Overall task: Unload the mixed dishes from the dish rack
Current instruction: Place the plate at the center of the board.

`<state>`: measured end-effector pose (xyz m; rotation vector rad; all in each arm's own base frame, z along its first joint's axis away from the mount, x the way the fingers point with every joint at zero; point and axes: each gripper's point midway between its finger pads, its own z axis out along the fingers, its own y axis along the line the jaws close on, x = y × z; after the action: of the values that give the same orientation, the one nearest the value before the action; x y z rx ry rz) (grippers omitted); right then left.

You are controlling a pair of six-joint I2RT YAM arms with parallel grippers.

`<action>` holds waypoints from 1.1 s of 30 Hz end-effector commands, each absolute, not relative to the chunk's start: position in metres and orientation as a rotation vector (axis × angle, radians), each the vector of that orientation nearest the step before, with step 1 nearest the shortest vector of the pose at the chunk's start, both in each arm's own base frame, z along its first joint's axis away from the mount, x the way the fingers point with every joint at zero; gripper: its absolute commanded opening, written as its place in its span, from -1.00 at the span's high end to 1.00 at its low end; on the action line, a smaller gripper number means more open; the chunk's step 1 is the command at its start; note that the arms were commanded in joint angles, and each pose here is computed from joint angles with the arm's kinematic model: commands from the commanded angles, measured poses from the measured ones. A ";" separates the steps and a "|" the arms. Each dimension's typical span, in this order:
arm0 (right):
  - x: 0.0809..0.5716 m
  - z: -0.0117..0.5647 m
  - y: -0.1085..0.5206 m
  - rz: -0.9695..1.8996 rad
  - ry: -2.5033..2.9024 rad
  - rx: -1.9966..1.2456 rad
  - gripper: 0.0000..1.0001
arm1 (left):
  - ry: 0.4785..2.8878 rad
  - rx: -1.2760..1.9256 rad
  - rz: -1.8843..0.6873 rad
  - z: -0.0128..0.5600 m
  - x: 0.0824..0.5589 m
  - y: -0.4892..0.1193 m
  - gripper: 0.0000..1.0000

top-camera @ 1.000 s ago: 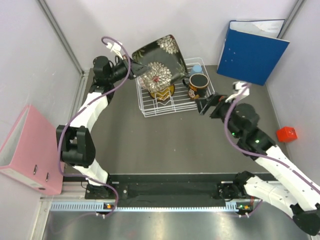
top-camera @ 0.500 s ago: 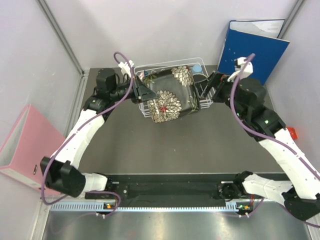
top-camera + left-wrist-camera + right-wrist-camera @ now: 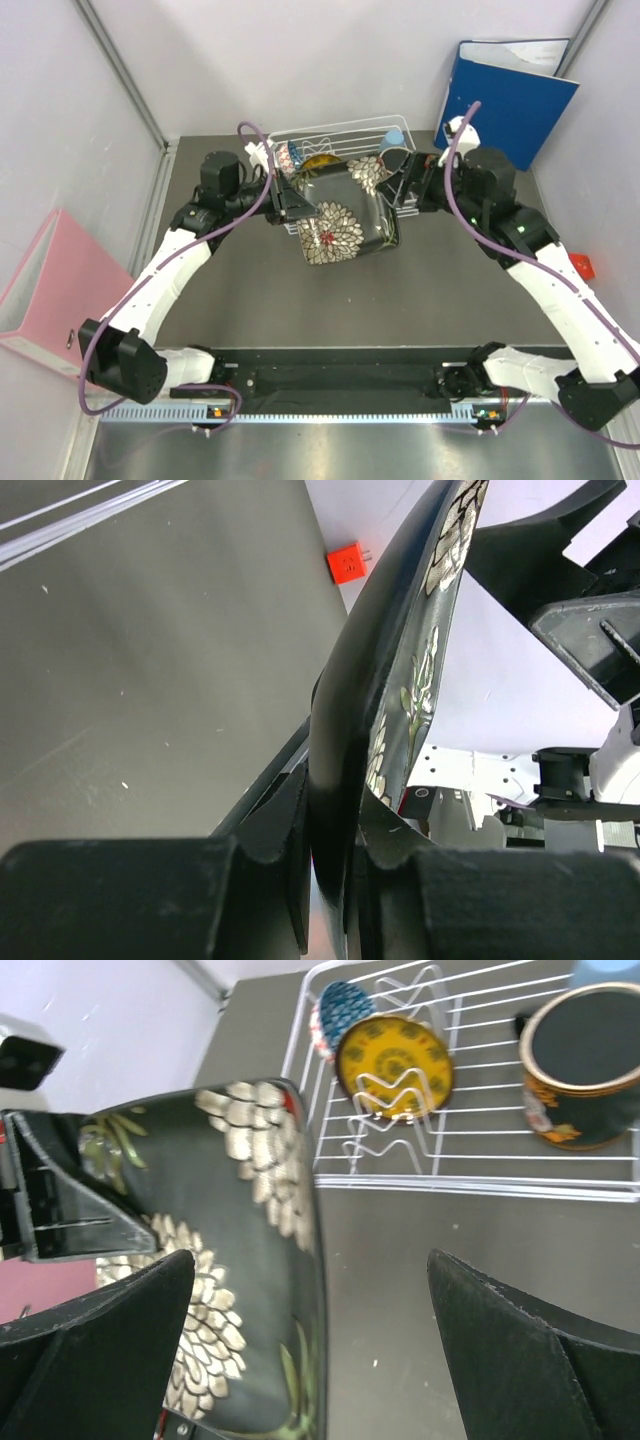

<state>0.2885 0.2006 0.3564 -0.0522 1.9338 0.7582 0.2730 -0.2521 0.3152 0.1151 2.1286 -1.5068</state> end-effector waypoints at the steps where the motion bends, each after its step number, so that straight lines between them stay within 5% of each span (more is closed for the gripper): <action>1: 0.293 0.370 0.227 0.881 1.912 -0.147 -0.99 | 1.962 0.241 -1.558 0.353 0.269 -0.258 1.00; 10: 0.300 0.329 0.251 0.949 2.002 -0.230 -0.54 | 1.942 0.277 -1.596 0.354 0.265 -0.262 1.00; 17: 0.300 0.324 0.257 0.995 1.989 -0.250 0.58 | 1.952 0.262 -1.613 0.345 0.262 -0.262 1.00; 18: 0.299 0.320 0.259 1.002 1.996 -0.256 0.92 | 1.953 0.263 -1.616 0.344 0.261 -0.262 1.00; 21: 0.296 0.316 0.262 1.035 1.994 -0.265 1.00 | 1.948 0.269 -1.613 0.344 0.259 -0.261 0.99; 22: 0.294 0.317 0.263 1.048 1.983 -0.269 1.00 | 1.947 0.272 -1.614 0.344 0.258 -0.261 0.87; 23: 0.292 0.317 0.263 1.058 1.981 -0.257 1.00 | 1.939 0.278 -1.612 0.345 0.257 -0.260 0.49; 26: 0.290 0.316 0.256 1.044 1.969 -0.226 1.00 | 1.908 0.290 -1.584 0.352 0.255 -0.258 -0.11; 28: 0.284 0.319 0.253 1.051 1.960 -0.218 1.00 | 1.895 0.288 -1.556 0.357 0.256 -0.255 -0.35; 29: 0.282 0.319 0.253 1.058 1.960 -0.215 1.00 | 1.888 0.281 -1.519 0.360 0.260 -0.253 -0.73; 31: 0.275 0.321 0.250 1.067 1.954 -0.215 1.00 | 1.909 0.261 -1.491 0.358 0.261 -0.251 -0.98; 33: 0.267 0.326 0.247 1.085 1.946 -0.207 1.00 | 1.914 0.219 -1.446 0.357 0.268 -0.247 -0.98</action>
<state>0.2827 0.2524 0.2925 -0.1834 2.0556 1.0502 0.2637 -0.2543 0.2989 0.1360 2.1280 -1.5241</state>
